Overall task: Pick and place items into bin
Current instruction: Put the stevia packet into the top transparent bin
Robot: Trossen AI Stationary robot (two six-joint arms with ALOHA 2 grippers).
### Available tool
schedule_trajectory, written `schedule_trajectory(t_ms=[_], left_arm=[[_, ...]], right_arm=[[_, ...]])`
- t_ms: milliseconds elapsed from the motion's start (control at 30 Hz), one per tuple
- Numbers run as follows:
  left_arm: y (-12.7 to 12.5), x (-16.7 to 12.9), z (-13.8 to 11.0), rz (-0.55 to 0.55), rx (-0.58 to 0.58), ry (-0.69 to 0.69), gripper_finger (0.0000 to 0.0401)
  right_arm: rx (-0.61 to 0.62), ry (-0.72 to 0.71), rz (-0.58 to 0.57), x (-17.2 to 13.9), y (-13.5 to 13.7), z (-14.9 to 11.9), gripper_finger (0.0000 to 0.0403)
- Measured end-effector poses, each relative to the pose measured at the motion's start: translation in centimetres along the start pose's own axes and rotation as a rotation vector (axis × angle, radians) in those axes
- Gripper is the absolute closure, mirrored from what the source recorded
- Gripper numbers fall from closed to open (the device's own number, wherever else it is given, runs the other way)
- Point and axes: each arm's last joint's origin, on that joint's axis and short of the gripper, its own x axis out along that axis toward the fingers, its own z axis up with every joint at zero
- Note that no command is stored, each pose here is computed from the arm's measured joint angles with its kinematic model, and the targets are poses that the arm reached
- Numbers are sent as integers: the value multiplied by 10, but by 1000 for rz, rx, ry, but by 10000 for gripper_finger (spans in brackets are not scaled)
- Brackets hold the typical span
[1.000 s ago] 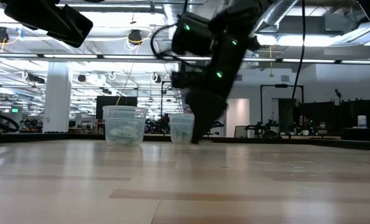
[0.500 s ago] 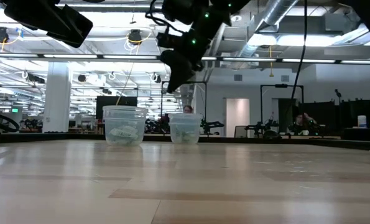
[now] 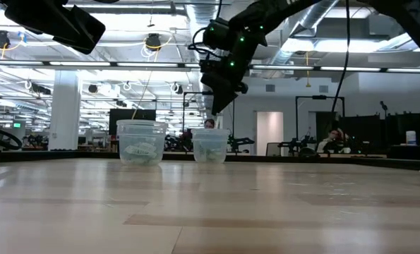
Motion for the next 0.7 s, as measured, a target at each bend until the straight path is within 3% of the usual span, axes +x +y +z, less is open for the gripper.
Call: schedule_trajectory(t_ms=[700], left_arm=[[0, 0, 0, 0, 19, 0, 303]], right_arm=[[-3, -74, -15, 1, -6, 7, 350]])
